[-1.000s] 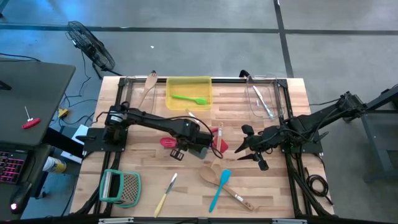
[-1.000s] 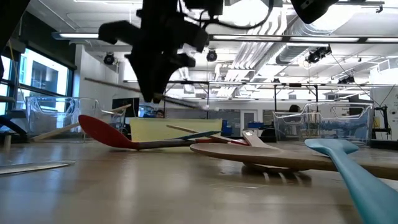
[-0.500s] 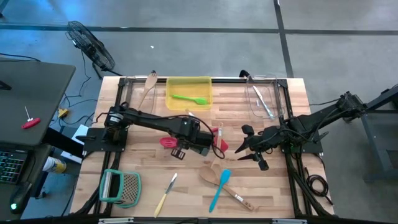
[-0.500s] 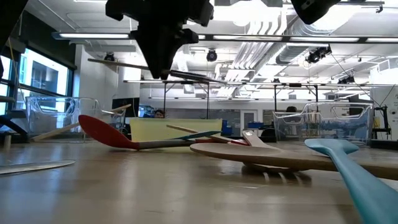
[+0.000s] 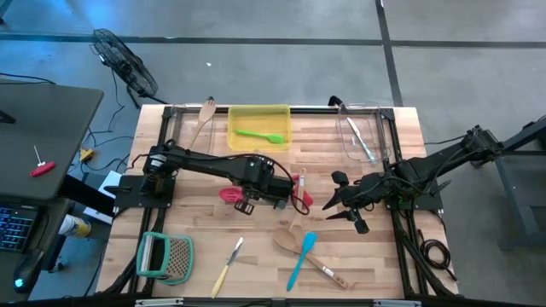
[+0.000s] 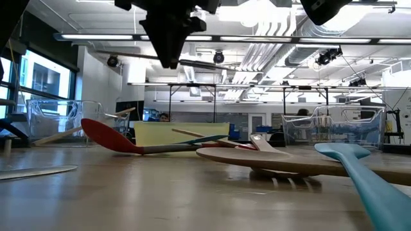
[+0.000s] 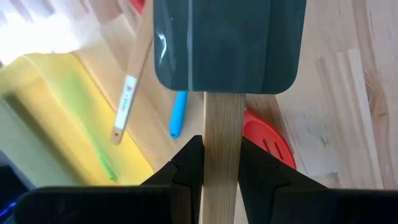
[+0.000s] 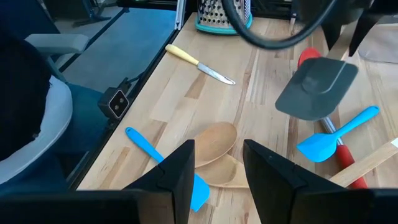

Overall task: Pick & Place Kitchen Items
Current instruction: Put the gray spatula into the yellow bin

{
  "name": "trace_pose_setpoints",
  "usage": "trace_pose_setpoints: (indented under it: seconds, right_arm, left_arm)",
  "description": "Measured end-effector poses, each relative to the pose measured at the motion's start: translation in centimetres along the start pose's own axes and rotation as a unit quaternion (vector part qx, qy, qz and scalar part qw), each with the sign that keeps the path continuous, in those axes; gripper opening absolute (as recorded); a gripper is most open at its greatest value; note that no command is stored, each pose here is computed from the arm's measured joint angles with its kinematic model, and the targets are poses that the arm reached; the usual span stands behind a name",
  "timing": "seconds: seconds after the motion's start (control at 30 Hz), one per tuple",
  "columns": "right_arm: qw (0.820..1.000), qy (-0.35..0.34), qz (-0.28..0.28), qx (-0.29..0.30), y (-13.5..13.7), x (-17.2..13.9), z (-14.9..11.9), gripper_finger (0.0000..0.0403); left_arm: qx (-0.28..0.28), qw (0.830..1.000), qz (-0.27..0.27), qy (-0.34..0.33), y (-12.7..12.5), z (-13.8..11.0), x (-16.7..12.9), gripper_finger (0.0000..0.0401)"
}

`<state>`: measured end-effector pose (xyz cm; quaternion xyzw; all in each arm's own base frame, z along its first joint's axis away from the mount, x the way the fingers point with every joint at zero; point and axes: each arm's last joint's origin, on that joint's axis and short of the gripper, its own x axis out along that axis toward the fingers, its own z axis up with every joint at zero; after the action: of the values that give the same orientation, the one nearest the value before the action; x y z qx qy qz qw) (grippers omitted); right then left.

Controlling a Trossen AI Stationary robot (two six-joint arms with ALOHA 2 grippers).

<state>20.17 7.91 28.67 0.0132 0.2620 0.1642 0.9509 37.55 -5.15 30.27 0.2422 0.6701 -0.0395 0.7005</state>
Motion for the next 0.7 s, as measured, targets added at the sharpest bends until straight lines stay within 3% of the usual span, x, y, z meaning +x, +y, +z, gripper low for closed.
trace_pose_setpoints:
  seconds: [0.33, 0.7]
  right_arm:
    - [0.999, -0.024, -0.024, 0.026, -0.1, 0.0, 0.4, 0.0128]
    - [1.000, -0.014, -0.019, 0.014, 0.1, 0.7, 0.2, 0.0128]
  left_arm:
    - [0.002, 1.000, 0.012, 0.009, 0.5, -0.6, -1.7, 0.0069]
    - [-0.009, 0.999, 0.042, 0.011, 0.7, -0.9, -2.2, 0.0069]
